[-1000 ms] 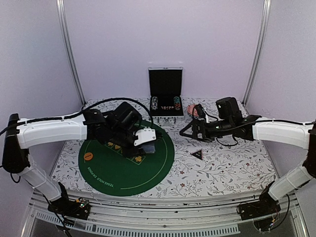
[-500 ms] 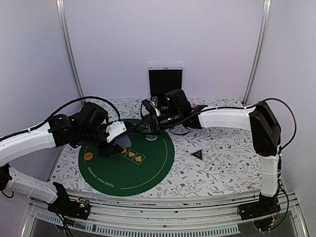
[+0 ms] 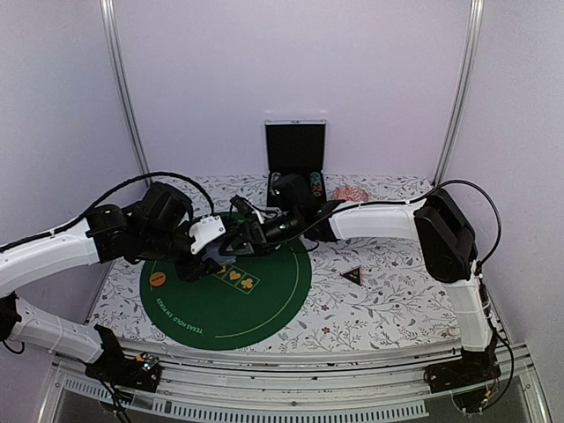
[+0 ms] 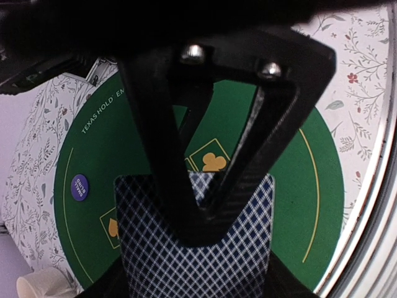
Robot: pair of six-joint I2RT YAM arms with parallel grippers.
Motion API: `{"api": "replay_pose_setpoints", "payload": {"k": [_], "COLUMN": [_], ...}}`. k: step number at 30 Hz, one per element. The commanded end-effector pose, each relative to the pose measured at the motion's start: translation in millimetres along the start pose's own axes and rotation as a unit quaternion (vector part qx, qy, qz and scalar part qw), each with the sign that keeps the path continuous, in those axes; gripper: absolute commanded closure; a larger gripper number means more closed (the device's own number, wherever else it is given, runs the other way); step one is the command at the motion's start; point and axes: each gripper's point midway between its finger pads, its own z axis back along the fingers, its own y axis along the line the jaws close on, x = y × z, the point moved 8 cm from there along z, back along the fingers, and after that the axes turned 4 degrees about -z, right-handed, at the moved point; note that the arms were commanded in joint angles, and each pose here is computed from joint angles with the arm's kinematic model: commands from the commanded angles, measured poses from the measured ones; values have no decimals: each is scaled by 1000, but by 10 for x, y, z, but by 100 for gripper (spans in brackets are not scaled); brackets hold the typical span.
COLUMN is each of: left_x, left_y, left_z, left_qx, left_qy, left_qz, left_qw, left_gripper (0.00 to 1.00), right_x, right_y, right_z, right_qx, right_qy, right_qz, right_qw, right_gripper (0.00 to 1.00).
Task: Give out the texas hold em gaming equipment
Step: Pick up the poker card from the face-down deck piles.
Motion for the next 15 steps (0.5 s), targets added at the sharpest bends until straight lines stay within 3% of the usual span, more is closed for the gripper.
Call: {"api": "replay_pose_setpoints", "payload": {"k": [1, 9, 15], "left_x": [51, 39, 27], "left_y": [49, 47, 44], "left_z": [-28, -23, -30], "left_qx": [4, 5, 6], "left_qy": [-11, -11, -8], "left_qz": [6, 3, 1], "left_qw": [1000, 1000, 1000], "left_gripper": [45, 45, 45], "right_x": [31, -4, 21], "right_y": [-32, -253, -120], "right_z": [-80, 150, 207], "right_qx": [-4, -105, -98], "right_qy": [-1, -11, -6], "right_qz": [1, -25, -3], "right_qw": [1000, 994, 995], "right_gripper": [1, 7, 12]}}
